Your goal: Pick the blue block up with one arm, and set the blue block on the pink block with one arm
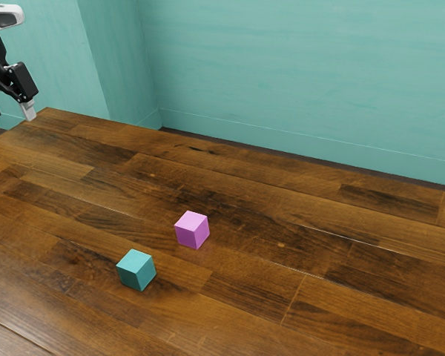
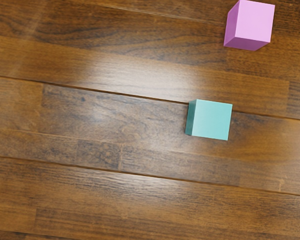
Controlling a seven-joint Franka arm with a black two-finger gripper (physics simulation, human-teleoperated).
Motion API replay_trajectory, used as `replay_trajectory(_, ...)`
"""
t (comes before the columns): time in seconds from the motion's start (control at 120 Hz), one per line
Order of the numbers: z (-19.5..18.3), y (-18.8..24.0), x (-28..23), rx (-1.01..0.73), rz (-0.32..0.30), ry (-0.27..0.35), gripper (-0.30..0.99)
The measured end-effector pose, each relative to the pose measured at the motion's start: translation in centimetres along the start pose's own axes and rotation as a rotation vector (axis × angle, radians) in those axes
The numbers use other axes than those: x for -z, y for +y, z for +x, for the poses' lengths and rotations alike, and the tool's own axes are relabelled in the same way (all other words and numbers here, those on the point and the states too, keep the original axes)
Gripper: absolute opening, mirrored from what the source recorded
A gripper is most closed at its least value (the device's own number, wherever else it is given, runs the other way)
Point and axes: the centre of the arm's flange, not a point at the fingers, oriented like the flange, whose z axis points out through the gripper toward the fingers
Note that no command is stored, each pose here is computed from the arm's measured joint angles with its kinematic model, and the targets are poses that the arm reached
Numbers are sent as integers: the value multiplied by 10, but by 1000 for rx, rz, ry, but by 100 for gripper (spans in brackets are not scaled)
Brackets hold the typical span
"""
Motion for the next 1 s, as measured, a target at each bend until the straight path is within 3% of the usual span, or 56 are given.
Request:
replay_trajectory(0.133,-1,0,4,-1,1,7,69)
replay_trajectory(0.15,-4,1,20,-2,3,37,69)
replay_trajectory(0.183,-21,9,89,-14,19,165,69)
replay_trajectory(0.217,-47,17,138,-29,25,251,69)
replay_trajectory(0.25,-73,25,162,-47,23,290,69)
replay_trajectory(0.275,-86,32,163,-63,26,283,69)
replay_trajectory(0.342,-102,33,67,-86,22,114,69)
replay_trajectory(0.4,-93,19,-47,-56,19,-49,69)
replay_trajectory(0.45,-87,9,-118,-29,22,-124,69)
replay_trajectory(0.525,-73,4,-191,-13,33,-176,69)
replay_trajectory(0.808,-27,48,-321,-109,85,-67,69)
replay_trajectory(1.0,1,67,-349,-71,20,75,68)
